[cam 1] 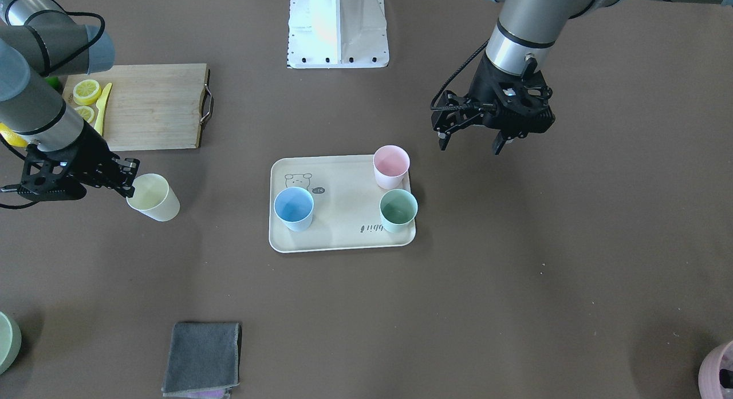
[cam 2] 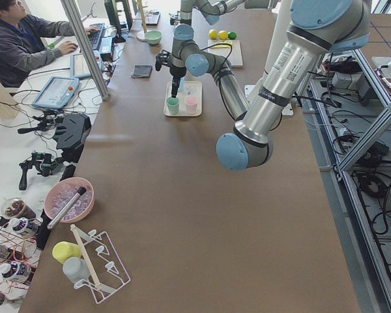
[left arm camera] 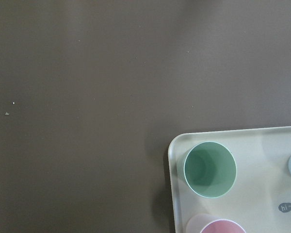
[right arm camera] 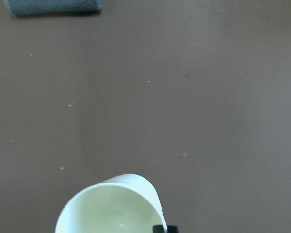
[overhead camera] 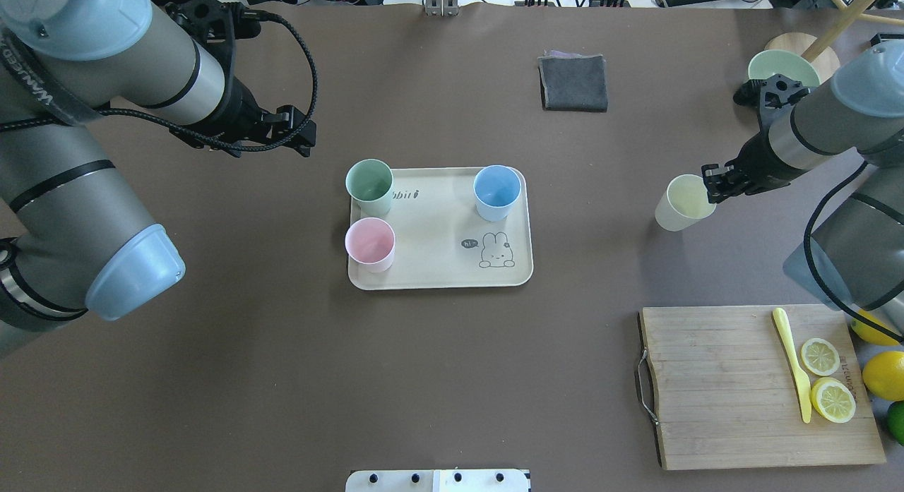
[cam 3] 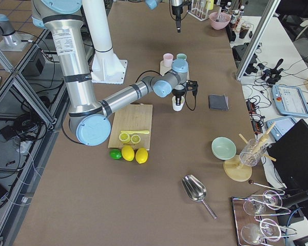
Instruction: Place all cups on tray
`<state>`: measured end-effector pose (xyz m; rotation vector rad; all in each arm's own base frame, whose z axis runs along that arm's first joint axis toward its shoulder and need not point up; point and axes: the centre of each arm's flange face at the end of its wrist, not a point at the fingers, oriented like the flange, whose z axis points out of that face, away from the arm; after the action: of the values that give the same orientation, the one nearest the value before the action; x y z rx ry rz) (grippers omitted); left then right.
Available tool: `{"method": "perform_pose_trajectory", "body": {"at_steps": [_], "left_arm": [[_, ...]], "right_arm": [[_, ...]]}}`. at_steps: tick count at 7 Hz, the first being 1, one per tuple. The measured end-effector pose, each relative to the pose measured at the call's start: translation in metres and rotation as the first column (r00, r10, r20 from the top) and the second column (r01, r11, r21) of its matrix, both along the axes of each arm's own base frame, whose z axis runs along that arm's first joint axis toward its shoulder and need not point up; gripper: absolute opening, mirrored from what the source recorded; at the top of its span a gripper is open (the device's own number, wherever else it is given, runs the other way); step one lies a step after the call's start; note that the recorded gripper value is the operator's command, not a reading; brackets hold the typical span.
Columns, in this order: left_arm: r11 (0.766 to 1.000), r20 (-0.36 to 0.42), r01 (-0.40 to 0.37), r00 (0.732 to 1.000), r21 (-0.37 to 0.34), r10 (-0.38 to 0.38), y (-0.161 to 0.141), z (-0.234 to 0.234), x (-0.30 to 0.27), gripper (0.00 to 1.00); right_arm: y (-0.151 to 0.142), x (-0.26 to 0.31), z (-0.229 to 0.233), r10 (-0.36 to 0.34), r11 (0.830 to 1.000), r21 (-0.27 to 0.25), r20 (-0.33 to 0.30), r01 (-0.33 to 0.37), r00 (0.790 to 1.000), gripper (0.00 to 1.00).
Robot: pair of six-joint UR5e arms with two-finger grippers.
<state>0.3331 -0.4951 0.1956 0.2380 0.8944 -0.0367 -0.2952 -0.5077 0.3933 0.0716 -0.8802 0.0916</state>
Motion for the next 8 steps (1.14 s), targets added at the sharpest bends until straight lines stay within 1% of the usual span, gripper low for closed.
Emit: {"method": "perform_pose_trajectory", "body": {"at_steps": [2, 3, 4, 5, 7, 8], "left_arm": [[1.000, 0.033, -0.015, 0.999, 0.016, 0.014, -0.006, 0.022, -0.013, 0.98], [0.999, 0.058, -0.029, 0.998, 0.027, 0.027, -0.011, 0.039, -0.024, 0.98], [0.998, 0.084, -0.047, 0.995, 0.037, 0.044, -0.017, 0.058, -0.039, 0.98], [0.997, 0.105, -0.061, 0.993, 0.044, 0.056, -0.025, 0.072, -0.051, 0.98], [0.996, 0.124, -0.070, 0.990, 0.049, 0.063, -0.034, 0.085, -0.062, 0.98], [0.996, 0.126, -0.070, 0.990, 0.049, 0.064, -0.035, 0.087, -0.064, 0.98]], "right_arm": [[0.009, -0.046, -0.067, 0.049, 0.998, -0.041, 0.079, -0.046, 0.996, 0.00], [0.020, -0.074, -0.091, 0.073, 0.996, -0.061, 0.098, -0.067, 0.993, 0.00], [0.033, -0.103, -0.111, 0.088, 0.994, -0.072, 0.103, -0.081, 0.991, 0.00], [0.047, -0.128, -0.127, 0.093, 0.993, -0.077, 0.091, -0.086, 0.992, 0.00], [0.075, -0.171, -0.137, 0.086, 0.994, -0.065, 0.050, -0.083, 0.995, 0.00], [0.083, -0.182, -0.137, 0.081, 0.995, -0.058, 0.040, -0.078, 0.996, 0.54]]}}
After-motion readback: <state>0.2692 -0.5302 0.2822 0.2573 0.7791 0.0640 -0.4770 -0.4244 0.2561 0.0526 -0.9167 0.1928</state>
